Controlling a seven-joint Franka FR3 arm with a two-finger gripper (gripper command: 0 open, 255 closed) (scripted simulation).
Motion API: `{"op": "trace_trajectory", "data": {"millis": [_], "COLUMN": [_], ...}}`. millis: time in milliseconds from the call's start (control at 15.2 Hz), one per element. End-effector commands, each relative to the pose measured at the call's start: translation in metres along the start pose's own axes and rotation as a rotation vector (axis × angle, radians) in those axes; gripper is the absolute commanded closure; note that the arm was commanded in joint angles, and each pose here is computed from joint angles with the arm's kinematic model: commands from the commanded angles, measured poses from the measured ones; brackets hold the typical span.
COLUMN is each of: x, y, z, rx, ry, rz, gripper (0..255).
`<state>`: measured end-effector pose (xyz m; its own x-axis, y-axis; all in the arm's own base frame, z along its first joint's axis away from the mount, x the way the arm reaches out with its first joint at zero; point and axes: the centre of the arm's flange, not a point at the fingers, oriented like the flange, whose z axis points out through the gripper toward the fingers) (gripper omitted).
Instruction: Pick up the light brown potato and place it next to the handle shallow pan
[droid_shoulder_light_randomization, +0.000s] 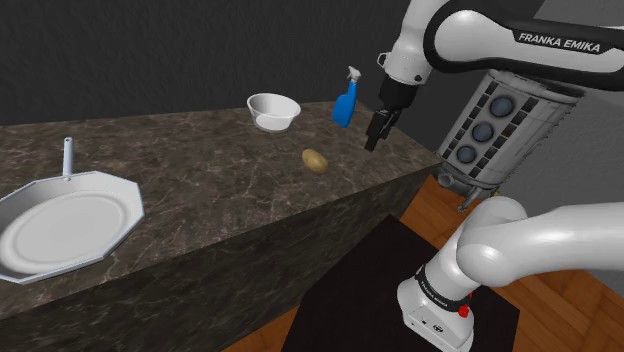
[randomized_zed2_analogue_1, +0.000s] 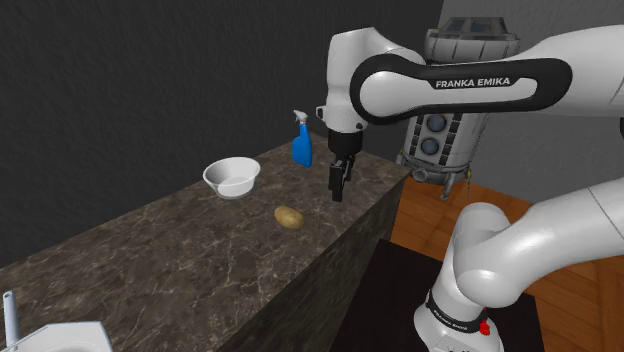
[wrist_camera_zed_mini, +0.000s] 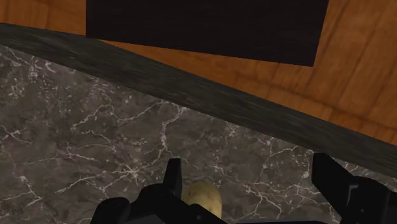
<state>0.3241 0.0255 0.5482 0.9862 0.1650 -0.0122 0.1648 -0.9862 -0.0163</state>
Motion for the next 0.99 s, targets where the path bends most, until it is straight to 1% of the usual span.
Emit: {"op": "trace_trajectory", "data": {"millis": [0, 924], "x": [0.0, 0.13], "y": [0.0, 0.021], "z": [0.0, 0.123], "rx": [0.0, -0.042], "ry": [0.0, 0.04], "rz": [0.0, 0.144], "gripper": [0, 0]}}
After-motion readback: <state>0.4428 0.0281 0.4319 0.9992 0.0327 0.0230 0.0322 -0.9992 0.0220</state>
